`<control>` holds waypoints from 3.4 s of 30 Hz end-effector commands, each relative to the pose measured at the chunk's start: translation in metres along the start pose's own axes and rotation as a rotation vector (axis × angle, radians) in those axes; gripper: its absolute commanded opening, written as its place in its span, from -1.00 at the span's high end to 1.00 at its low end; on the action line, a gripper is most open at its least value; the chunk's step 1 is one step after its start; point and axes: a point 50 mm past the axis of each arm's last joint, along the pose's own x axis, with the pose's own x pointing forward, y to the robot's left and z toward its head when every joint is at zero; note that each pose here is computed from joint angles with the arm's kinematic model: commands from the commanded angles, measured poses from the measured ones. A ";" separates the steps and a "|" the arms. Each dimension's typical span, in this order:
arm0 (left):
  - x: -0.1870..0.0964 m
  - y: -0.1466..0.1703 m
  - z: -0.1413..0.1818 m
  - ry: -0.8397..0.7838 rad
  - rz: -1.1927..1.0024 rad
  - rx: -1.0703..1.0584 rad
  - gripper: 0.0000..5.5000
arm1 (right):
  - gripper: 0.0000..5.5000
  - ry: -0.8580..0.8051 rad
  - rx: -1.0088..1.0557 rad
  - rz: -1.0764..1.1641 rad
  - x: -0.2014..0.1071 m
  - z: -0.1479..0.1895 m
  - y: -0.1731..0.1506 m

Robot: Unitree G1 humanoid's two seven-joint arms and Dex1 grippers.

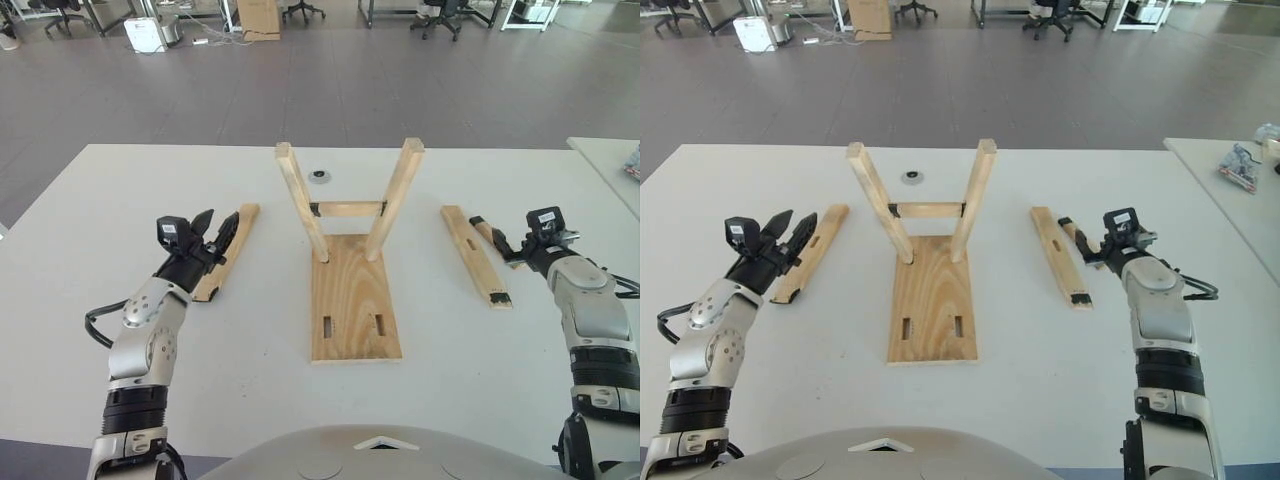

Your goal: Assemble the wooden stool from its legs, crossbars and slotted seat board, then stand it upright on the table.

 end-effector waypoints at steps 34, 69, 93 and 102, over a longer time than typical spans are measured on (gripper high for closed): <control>0.015 0.005 0.039 -0.211 -0.002 -0.188 -0.04 | 0.52 0.267 0.300 0.207 0.015 -0.070 -0.008; 0.056 -0.169 0.190 -0.321 -0.815 -0.481 0.38 | 0.52 -1.106 -0.099 0.700 -0.109 0.236 0.124; 0.061 -0.151 0.191 -0.430 -0.665 -0.364 0.85 | 0.52 -1.083 -0.166 0.736 -0.109 0.231 0.126; 0.061 -0.084 0.247 -0.657 -0.446 -0.324 0.85 | 0.10 -1.096 -0.065 0.683 -0.108 0.241 0.113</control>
